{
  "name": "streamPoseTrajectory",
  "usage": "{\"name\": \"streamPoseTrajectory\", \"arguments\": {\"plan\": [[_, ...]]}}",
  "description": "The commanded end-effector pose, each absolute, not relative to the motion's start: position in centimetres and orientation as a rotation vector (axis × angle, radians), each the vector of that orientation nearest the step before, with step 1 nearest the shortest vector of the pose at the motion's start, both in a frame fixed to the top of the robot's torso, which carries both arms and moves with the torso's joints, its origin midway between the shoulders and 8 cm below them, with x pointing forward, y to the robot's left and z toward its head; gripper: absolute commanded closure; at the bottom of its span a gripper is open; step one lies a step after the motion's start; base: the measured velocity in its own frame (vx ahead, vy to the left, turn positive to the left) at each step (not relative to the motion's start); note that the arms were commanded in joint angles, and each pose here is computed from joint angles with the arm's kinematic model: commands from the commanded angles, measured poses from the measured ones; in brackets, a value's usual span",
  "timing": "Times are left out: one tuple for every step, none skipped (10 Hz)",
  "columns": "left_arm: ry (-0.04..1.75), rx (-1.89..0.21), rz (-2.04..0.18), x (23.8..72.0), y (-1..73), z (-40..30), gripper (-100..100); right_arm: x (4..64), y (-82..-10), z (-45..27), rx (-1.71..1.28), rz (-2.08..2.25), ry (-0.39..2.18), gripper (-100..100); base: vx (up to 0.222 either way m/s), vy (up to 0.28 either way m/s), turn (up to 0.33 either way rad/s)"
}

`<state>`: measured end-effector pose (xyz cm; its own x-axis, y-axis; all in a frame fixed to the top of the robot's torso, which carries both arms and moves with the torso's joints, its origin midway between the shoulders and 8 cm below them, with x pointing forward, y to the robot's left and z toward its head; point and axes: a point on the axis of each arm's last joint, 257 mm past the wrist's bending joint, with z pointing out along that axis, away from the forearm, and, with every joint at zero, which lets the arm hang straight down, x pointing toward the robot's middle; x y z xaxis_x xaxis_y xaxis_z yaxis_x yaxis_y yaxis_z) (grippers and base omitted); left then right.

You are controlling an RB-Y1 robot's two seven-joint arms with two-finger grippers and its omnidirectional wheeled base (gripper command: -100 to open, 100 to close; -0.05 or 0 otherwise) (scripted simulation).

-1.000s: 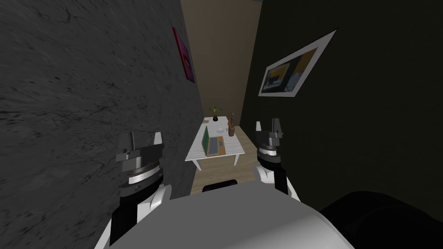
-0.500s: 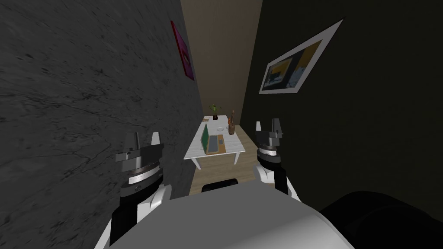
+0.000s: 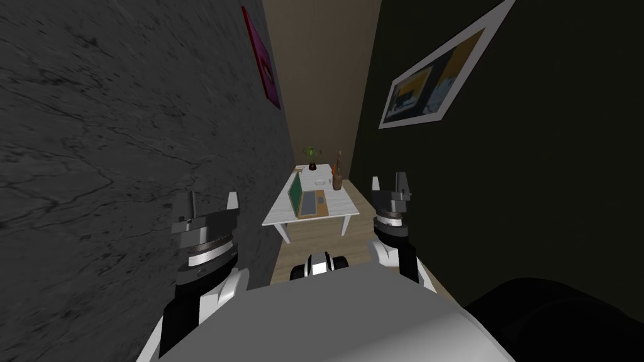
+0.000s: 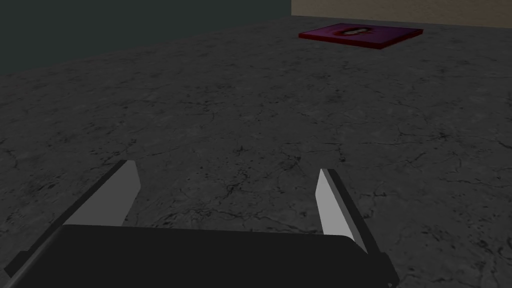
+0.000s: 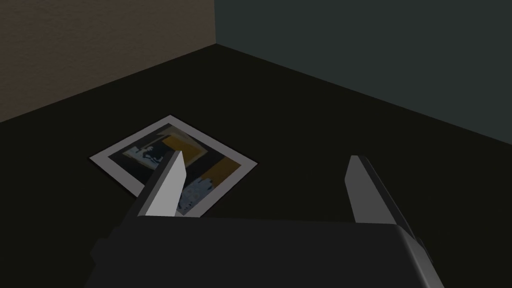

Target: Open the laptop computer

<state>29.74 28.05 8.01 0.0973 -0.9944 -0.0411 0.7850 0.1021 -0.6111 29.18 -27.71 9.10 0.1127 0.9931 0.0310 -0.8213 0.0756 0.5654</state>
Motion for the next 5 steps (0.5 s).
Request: {"name": "streamPoseTrajectory", "arguments": {"plan": [[0.575, -0.543, -1.425, 31.3, 27.9, 6.8, -100, 29.2, -27.7, 9.1, 0.512, 1.419, 0.413, 0, 0.024, -0.016, -0.007], [0.602, -0.583, -1.437, 32.4, 28.0, 6.0, -100, 29.2, -27.7, 9.1, 0.512, 1.419, 0.413, 0, 0.031, -0.021, -0.007], [0.615, -0.606, -1.442, 32.9, 28.1, 5.5, -100, 29.2, -27.7, 9.1, 0.512, 1.419, 0.413, 0, 0.033, -0.021, -0.006], [0.628, -0.631, -1.448, 33.5, 28.2, 4.9, -100, 29.2, -27.7, 9.1, 0.512, 1.419, 0.413, 0, 0.031, -0.015, -0.006], [0.641, -0.657, -1.454, 34.1, 28.3, 4.4, -100, 29.2, -27.7, 9.1, 0.512, 1.419, 0.413, 0, 0.029, -0.01, -0.007]]}}
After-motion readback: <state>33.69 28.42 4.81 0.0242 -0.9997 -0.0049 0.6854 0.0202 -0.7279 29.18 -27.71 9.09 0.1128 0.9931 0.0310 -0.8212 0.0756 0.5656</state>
